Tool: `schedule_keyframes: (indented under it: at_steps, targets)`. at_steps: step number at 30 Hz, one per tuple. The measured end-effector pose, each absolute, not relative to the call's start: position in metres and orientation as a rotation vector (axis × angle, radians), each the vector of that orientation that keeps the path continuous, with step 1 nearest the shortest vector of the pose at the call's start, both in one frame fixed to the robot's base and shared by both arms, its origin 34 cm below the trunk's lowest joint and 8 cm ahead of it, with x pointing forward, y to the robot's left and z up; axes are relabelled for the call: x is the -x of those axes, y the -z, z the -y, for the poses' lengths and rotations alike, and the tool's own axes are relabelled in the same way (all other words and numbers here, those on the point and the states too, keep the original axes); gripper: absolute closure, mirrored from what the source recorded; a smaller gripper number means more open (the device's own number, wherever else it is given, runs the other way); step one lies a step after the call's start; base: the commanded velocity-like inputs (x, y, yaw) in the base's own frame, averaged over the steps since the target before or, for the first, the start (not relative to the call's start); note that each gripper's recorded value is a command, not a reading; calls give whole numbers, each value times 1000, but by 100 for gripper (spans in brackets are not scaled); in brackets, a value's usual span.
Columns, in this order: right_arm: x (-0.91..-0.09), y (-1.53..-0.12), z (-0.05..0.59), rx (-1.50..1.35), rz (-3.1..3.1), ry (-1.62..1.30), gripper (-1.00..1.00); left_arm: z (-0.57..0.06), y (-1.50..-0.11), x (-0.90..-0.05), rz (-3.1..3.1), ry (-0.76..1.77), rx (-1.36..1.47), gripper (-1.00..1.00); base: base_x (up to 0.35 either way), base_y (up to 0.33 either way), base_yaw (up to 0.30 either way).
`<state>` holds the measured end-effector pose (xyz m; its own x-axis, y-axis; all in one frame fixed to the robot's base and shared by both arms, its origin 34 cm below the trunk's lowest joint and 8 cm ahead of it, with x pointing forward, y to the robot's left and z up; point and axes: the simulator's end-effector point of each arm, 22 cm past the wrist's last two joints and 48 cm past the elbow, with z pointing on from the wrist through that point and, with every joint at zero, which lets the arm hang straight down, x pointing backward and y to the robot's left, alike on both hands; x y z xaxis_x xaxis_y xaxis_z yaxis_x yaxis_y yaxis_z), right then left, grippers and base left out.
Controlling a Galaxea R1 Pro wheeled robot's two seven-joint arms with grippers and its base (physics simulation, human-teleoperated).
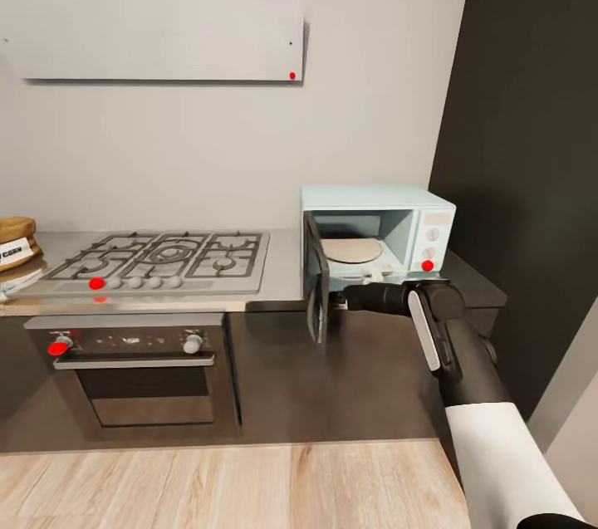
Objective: In the kitchen, take the popcorn bag from the countertop, put it into the microwave, and heat it until the popcorn is cooked so the cooked popcorn ends up inside the bag.
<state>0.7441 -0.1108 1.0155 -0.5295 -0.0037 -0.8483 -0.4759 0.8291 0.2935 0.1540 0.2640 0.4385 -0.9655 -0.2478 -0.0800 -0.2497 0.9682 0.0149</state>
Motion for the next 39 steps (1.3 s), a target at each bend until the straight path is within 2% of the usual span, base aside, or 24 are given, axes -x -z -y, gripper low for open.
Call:
schedule_keyframes:
  at_steps: [11, 21, 24, 27, 29, 33, 39]
  targets:
    - [-753, -1014, 139, 287, -2059, -566, -100, -264, -438, -154, -3039, -38, 385, -100, 0, 143, 0]
    - [-751, -1010, 142, 332, -2074, -536, -100, -264, -438, -154, -3040, -38, 385, -100, 0, 7, 0]
    - [-754, -1005, 180, 310, -2096, -474, -100, -263, -438, -154, -3040, -37, 385, -100, 0, 0, 0]
    - [-759, -989, 254, 255, -2152, -333, -100, -263, -438, -154, -3040, -36, 387, -100, 0, 0, 0]
    - [-760, -982, 281, 188, -2174, -326, -100, -263, -438, -154, -3040, -36, 387, -100, 0, 0, 0]
    - [-761, -938, 317, 61, -2249, -356, -100, -263, -438, -154, -3040, -36, 387, -100, 0, 0, 0]
    - [-735, -789, 361, -35, -2423, -345, -100, -263, -438, -154, -3040, -36, 387, -100, 0, 0, 0]
